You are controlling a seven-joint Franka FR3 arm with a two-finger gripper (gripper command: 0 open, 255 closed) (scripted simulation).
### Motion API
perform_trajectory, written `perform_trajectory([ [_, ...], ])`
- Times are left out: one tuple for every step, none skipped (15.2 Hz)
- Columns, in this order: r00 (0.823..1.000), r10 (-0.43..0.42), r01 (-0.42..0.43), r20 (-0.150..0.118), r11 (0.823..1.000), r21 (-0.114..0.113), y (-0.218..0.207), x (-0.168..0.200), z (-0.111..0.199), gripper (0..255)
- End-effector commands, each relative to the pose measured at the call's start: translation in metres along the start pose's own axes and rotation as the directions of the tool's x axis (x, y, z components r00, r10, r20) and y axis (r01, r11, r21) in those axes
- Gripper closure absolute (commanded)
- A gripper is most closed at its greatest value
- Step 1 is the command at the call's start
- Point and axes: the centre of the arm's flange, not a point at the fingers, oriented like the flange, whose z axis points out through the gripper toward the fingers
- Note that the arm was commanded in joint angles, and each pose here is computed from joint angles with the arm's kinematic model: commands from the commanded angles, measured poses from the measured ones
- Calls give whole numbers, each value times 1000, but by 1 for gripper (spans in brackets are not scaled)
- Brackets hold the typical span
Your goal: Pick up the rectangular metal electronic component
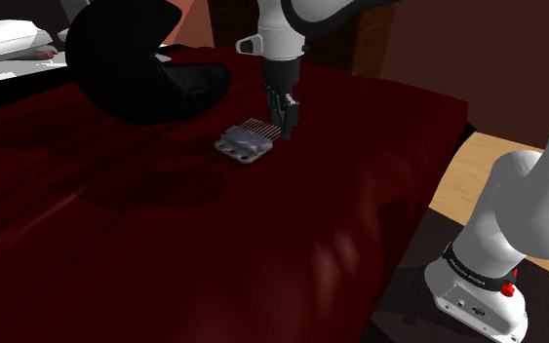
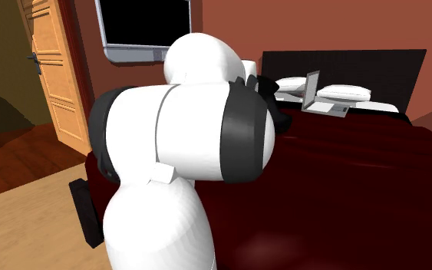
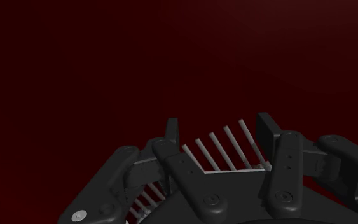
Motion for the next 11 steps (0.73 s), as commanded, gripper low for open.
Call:
perform_trajectory([
  [1000,0,0,0,1000,0,0,1,-11,255],
  [1000,0,0,0,1000,0,0,1,-16,255],
  [1000,0,0,0,1000,0,0,1,-21,255],
  [1000,0,0,0,1000,0,0,1,-26,255],
  [1000,0,0,0,1000,0,0,1,-32,255],
  [1000,0,0,0,1000,0,0,1,-37,255],
  [1000,0,0,0,1000,0,0,1,-42,255],
  [1000,0,0,0,1000,0,0,1,-48,255],
  [1000,0,0,0,1000,0,0,1,-53,255],
  [1000,0,0,0,1000,0,0,1,-54,255],
  [1000,0,0,0,1000,0,0,1,-54,255],
])
